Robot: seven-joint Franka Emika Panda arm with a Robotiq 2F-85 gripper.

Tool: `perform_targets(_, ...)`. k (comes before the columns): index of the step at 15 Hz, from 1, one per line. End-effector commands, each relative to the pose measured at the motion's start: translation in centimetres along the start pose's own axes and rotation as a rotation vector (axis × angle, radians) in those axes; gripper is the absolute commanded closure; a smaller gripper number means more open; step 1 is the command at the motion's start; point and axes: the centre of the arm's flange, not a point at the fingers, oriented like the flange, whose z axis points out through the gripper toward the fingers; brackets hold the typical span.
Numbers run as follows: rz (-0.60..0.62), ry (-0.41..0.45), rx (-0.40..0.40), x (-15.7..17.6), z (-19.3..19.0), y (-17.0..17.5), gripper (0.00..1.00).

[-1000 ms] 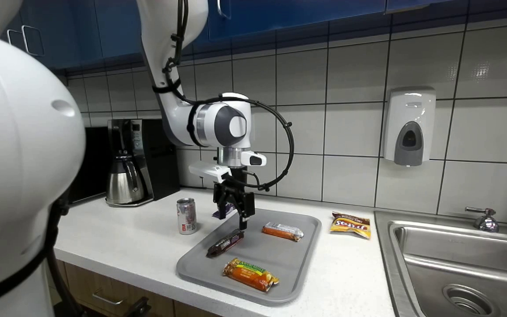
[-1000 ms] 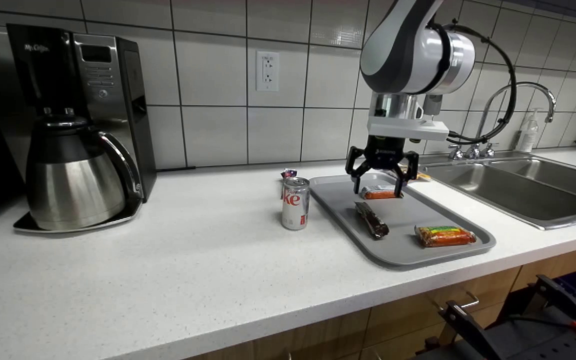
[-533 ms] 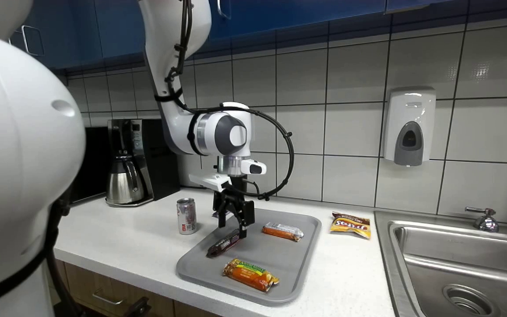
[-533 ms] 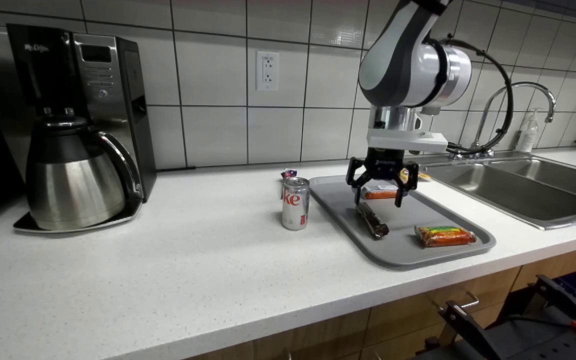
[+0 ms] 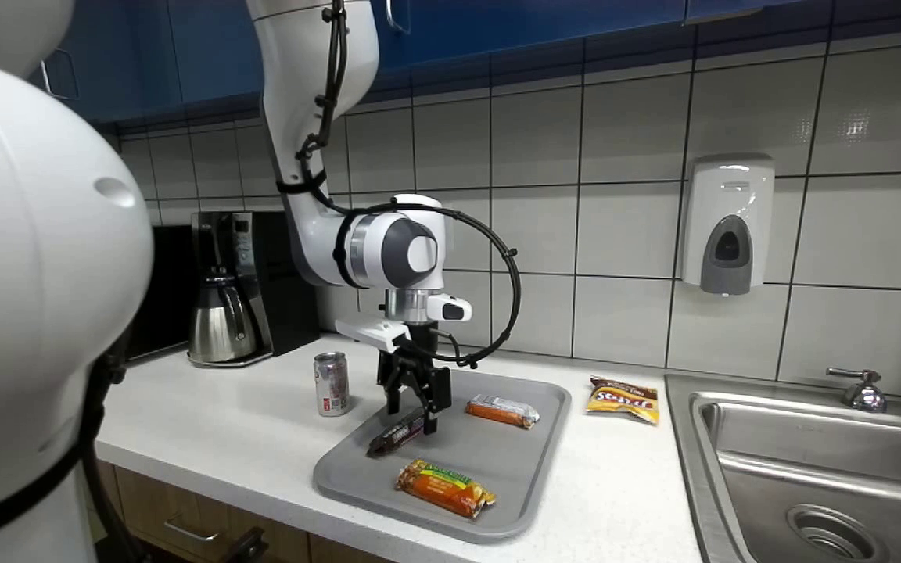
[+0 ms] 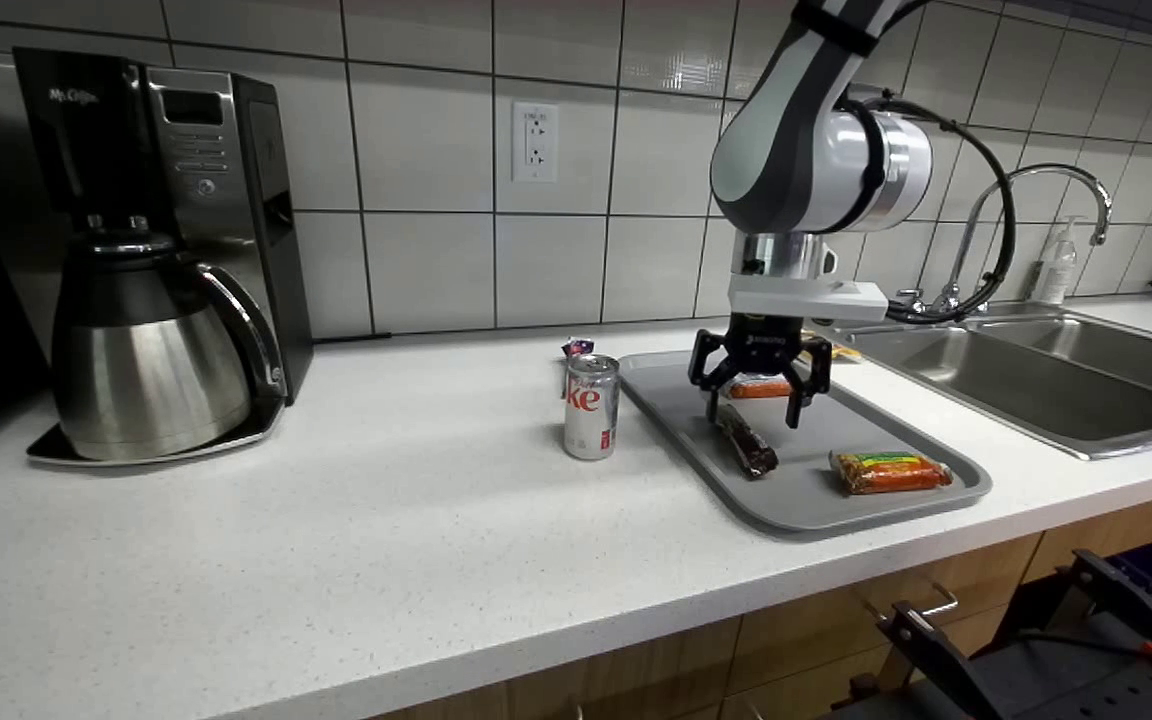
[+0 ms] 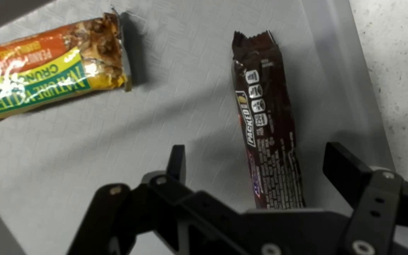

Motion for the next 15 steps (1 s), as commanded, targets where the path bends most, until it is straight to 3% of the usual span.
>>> perform_targets(1,-0.016,0.012,-0.003,0.47,0.28,-0.5,0.0)
perform_targets(2,-0.014,0.012,-0.003,0.48,0.35,-0.51,0.0)
perform_targets(3,-0.014,0.012,-0.002,0.49,0.38,-0.54,0.25)
perform_targets(5,-0.014,0.011,-0.003,0.45,0.37,-0.56,0.32)
perform_targets(12,-0.014,0.011,0.0,0.34,0.23,-0.65,0.89)
perform_targets(14,-0.015,0.012,0.0,0.27,0.14,-0.76,1.0)
perform_targets(15,-0.016,0.014,-0.002,0.19,0.02,-0.82,0.98)
